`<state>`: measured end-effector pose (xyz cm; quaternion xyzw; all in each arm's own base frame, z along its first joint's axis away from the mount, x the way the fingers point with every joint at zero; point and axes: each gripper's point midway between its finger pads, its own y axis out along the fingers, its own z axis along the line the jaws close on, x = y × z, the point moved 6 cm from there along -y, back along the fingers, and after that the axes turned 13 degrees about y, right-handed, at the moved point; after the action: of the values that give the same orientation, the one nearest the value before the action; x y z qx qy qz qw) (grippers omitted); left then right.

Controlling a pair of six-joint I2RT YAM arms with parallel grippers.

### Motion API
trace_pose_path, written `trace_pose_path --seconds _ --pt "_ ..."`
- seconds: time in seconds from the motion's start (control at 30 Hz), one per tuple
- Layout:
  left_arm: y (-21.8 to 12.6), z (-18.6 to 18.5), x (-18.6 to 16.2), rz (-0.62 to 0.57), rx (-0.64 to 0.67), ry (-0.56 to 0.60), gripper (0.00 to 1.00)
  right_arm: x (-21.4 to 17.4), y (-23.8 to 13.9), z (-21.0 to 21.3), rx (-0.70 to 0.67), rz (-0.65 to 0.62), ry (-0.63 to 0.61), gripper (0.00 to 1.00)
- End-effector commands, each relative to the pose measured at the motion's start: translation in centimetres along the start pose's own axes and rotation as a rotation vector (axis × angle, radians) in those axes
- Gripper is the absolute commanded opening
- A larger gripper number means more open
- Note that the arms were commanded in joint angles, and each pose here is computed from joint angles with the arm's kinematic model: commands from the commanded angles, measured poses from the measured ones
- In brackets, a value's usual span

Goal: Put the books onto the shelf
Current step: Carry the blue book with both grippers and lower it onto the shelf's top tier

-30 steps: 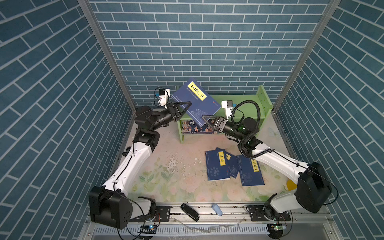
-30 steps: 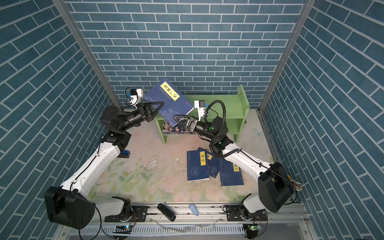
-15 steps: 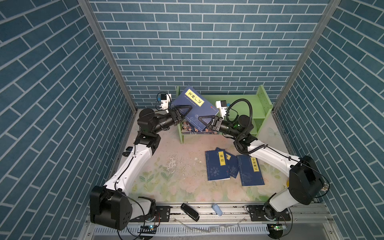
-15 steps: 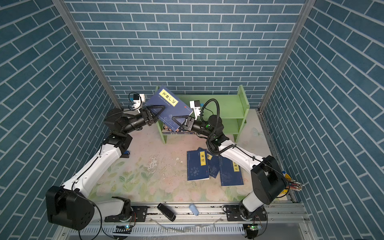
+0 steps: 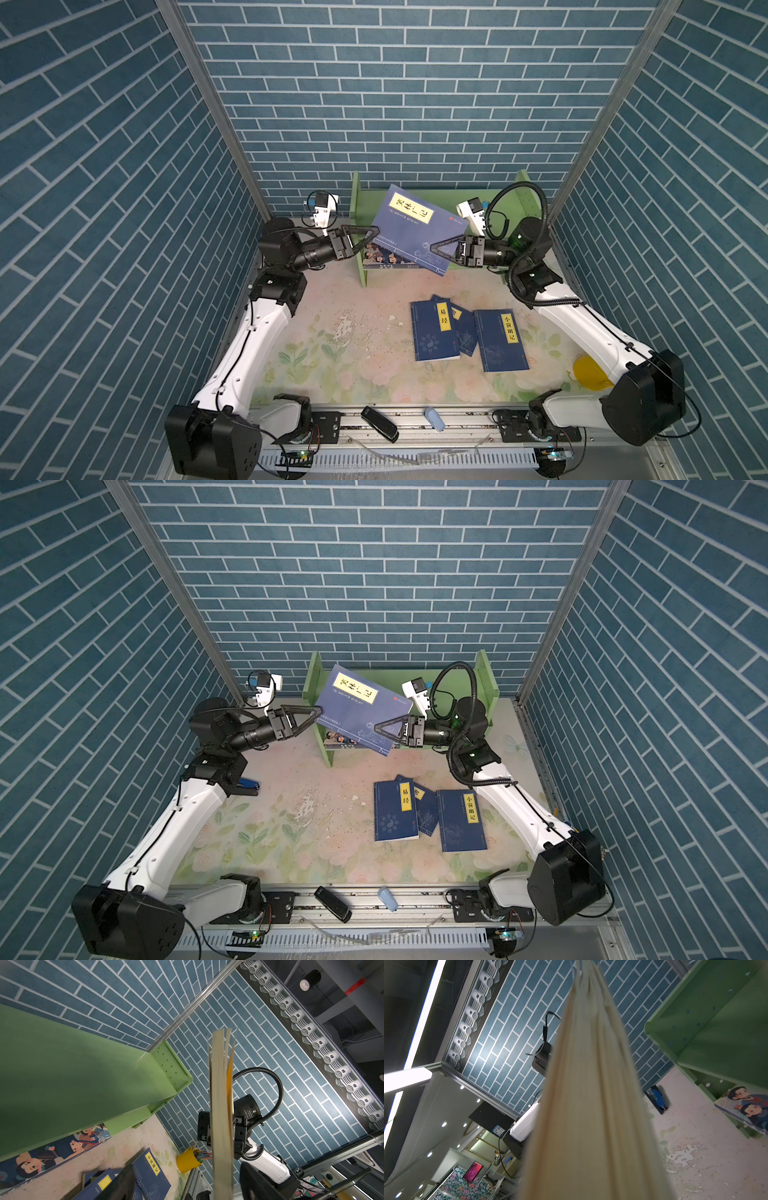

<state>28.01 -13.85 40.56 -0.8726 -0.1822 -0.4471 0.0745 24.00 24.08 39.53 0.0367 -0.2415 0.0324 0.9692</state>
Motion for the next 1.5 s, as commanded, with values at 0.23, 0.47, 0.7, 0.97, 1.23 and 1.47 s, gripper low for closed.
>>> trace_pose_path --seconds 0.23,0.47,0.7,0.97,1.23,1.47 --pt "0.4 -3.3 -0.9 0.129 -0.203 0.048 0.56 -1.8 -0.6 2.0 0.002 0.16 -0.089 0.0" --pt "1.4 -3.6 -1.8 0.177 -0.247 0.051 0.32 -0.8 0.0 1.0 -0.008 0.181 -0.063 0.0" --pt "1.8 -3.1 -1.0 0.13 -0.203 0.072 0.0 0.3 -0.2 0.1 -0.062 0.125 -0.058 0.36" --pt "2.1 -2.5 0.8 0.071 -0.168 0.095 0.0 1.5 -2.8 -0.9 -0.094 -0.081 -0.029 0.54" --pt "2.5 -1.7 1.1 0.031 -0.176 0.07 0.0 2.0 -2.9 -0.7 -0.003 -0.148 -0.015 0.46" --pt "2.7 -0.6 1.1 0.023 -0.129 0.048 0.0 2.3 -2.5 -0.5 0.045 -0.166 -0.001 0.31"
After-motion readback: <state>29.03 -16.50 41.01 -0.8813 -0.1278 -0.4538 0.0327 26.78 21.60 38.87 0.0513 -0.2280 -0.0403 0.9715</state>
